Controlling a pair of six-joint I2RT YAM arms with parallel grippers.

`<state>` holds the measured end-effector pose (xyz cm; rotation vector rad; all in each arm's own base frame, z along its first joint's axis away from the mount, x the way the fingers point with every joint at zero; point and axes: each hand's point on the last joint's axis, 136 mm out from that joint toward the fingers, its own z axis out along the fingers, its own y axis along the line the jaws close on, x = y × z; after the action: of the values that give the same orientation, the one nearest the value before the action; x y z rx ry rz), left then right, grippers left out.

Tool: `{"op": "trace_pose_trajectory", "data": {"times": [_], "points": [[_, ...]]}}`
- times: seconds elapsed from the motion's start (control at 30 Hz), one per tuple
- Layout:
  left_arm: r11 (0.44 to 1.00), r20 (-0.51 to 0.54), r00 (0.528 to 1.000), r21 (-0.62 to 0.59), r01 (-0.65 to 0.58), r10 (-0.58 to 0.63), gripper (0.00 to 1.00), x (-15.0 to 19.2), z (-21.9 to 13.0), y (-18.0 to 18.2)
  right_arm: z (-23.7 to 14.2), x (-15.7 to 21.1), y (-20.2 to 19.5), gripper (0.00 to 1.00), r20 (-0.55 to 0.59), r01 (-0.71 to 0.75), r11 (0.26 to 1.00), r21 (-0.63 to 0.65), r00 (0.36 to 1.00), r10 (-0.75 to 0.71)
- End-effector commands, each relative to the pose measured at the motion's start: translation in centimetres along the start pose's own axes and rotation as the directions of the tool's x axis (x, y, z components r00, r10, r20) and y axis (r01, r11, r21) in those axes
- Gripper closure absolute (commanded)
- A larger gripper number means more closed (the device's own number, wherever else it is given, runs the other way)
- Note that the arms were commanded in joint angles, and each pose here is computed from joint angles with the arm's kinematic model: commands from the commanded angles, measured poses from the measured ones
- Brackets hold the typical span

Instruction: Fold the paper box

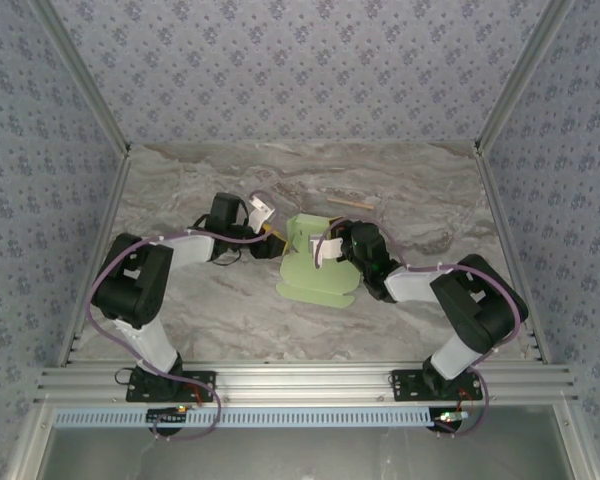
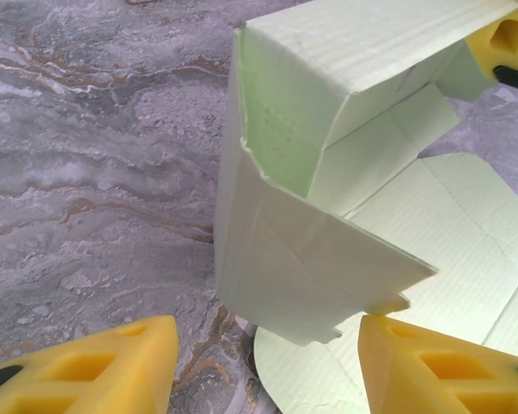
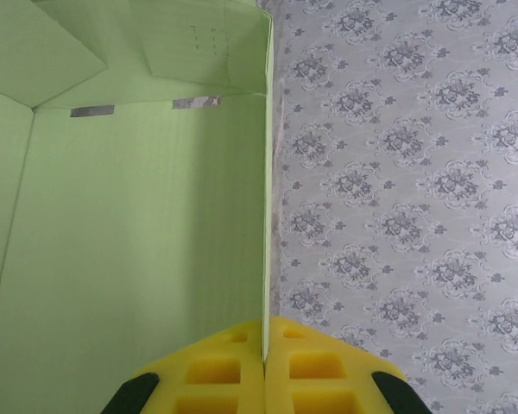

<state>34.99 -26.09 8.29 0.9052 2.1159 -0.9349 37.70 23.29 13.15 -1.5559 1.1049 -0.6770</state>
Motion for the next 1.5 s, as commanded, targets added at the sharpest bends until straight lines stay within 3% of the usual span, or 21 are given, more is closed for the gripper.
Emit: {"op": "trace_pose_trajectory", "data": {"times": [0.0, 0.47, 0.83, 1.07, 1.23, 1.47], "points": [[0.997, 0.023, 0.999, 0.056, -0.047, 0.046, 0.43, -0.8, 0.1, -1.0, -0.1, -0.1, 0.1, 1.00, -0.002, 0.019, 1.000, 0.010, 1.000, -0.019], [0.995, 0.034, 0.998, 0.084, -0.052, 0.050, 0.44, -1.5, 0.4, -1.1, -0.2, -0.4, -0.3, 1.00, 0.004, 0.003, 1.000, 0.004, 1.000, -0.003], [0.999, 0.116, 0.993, -0.041, -0.030, 0.034, 0.41, -1.6, -3.5, -0.5, 0.0, -0.3, -0.3, 1.00, -0.003, -0.002, 1.000, 0.002, 1.000, 0.002], [0.967, 0.125, 0.988, -0.226, 0.121, -0.094, 0.46, -0.9, -4.1, 4.6, -0.1, -0.3, -0.6, 1.00, -0.004, -0.004, 1.000, 0.011, 1.000, 0.004], [0.976, 0.059, 0.991, -0.178, 0.127, -0.118, 0.46, -0.5, -1.9, 5.3, 0.0, -0.4, -0.7, 1.00, -0.002, -0.003, 1.000, 0.010, 1.000, 0.003], [0.999, 0.019, 0.999, -0.014, 0.033, -0.032, 0.46, -1.1, 0.5, 2.0, -0.1, -0.3, -0.6, 1.00, -0.010, -0.002, 1.000, 0.007, 1.000, 0.002]]}}
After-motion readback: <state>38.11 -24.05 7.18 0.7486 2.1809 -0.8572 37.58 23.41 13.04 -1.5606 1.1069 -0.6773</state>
